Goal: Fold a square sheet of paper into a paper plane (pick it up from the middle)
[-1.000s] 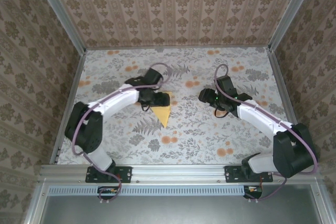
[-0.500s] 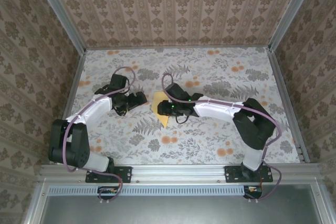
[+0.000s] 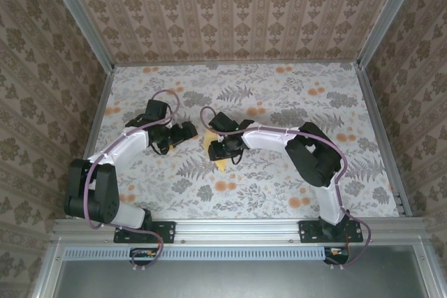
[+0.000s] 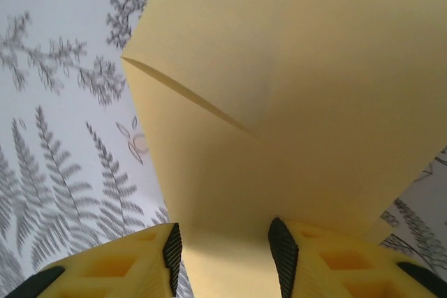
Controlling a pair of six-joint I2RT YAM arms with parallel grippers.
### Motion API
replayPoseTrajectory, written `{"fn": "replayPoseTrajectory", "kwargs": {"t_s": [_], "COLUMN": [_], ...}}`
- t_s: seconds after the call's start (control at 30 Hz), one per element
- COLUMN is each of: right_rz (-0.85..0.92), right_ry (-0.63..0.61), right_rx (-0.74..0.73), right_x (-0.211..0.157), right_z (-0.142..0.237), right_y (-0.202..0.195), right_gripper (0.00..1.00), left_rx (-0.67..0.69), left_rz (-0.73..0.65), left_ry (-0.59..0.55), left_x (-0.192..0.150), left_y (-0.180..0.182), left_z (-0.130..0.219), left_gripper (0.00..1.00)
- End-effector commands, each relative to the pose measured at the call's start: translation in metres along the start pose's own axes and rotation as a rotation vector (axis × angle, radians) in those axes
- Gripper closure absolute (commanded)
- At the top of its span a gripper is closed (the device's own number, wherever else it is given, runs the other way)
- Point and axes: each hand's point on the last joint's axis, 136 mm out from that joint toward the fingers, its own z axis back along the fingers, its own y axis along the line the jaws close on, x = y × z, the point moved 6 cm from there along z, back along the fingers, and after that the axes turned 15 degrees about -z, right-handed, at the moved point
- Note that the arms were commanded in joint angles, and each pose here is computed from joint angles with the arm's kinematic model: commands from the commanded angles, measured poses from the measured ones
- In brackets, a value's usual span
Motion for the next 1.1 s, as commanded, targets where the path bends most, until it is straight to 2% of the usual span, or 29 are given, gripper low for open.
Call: {"fn": "replayPoseTrajectory", "kwargs": {"t_s": [0.0, 0.1, 0.17, 0.23, 0.33, 0.43, 0.5, 0.6, 0.83, 1.07], "right_rz": [0.192, 0.336, 0.398, 0.39, 0.258, 0.011, -0.154, -0.313, -0.385, -0.415], "right_ry": [0.213, 0.242, 0.212, 0.147, 0.026, -0.118, -0.169, -0.194, -0.197, -0.159], "right_rx": [-0.098, -0.054, -0.036, -0.035, 0.033, 0.071, 0.103, 0.098, 0.04, 0.006], "right_x": [-0.028, -0.036, -0.034, -0.025, -0.014, -0.005, -0.008, -0.015, -0.008, -0.003], "right_z": [0.005, 0.02, 0.031, 0.042, 0.062, 0.077, 0.077, 0.072, 0.055, 0.038], "right_y": [-0.04, -0.048, -0.045, -0.039, -0.025, -0.023, -0.026, -0.028, -0.031, -0.044], "right_gripper": [0.55, 0.54, 0.53, 0.53, 0.48, 0.48, 0.49, 0.5, 0.55, 0.57], "left_rx": [-0.045, -0.08, -0.103, -0.121, -0.142, -0.164, -0.183, -0.208, -0.275, -0.309], "left_rz": [0.007, 0.006, 0.01, 0.008, -0.001, -0.006, -0.005, 0.006, 0.052, 0.069], "left_ry": [-0.011, -0.014, -0.01, -0.007, 0.002, 0.011, 0.018, 0.033, 0.052, 0.119], "left_x": [-0.001, -0.003, -0.005, -0.007, -0.011, -0.015, -0.018, -0.024, -0.034, -0.042], "left_y": [-0.002, -0.005, -0.008, -0.011, -0.018, -0.026, -0.032, -0.039, -0.054, -0.069], "left_z": [0.002, 0.0, -0.003, -0.004, -0.007, -0.011, -0.014, -0.019, -0.031, -0.047], "left_gripper": [0.05, 0.05, 0.04, 0.03, 0.0, 0.0, 0.0, 0.0, 0.02, 0.1]}}
